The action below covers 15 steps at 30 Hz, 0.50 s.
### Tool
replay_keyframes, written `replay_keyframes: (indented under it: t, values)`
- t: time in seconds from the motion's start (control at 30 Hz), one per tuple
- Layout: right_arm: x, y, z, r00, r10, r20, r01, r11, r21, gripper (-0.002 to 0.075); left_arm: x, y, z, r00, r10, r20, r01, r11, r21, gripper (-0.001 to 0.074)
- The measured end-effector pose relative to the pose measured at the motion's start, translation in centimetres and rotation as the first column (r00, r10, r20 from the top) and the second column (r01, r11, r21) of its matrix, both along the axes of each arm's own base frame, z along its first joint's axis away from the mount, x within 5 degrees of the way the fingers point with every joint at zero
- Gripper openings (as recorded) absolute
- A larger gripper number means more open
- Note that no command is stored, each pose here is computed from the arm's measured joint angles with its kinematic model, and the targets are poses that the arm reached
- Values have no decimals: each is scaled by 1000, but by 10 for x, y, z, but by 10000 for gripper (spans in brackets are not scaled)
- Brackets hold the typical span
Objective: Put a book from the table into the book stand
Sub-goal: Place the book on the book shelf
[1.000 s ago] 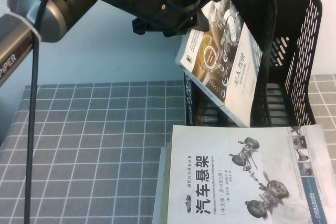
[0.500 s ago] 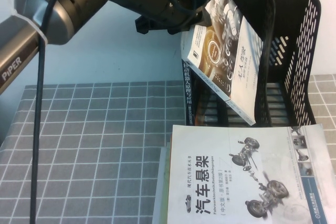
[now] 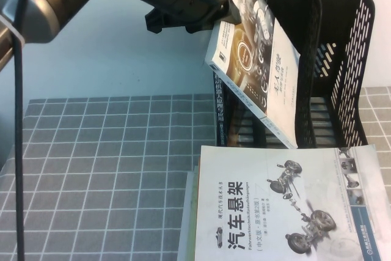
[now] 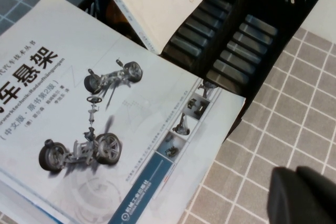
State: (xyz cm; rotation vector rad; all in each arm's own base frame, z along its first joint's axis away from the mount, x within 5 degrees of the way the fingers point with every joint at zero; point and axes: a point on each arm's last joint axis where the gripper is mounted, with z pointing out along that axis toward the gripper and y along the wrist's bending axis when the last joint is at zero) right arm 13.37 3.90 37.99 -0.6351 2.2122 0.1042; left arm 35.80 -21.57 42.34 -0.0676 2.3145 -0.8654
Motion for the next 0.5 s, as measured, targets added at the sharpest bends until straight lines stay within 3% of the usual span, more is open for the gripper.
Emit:
replay_keyframes:
  t: [0.3,0.5]
  values:
    - [1,0,0,1000,-1,0,1,1000,-2,-3,-1,-7,2,997,71,44,-71,997,6,100]
    - [1,0,0,1000,-1,3,1,1000,-1,-3,-5,-38,-6,974,137,178,-156,983,98,100]
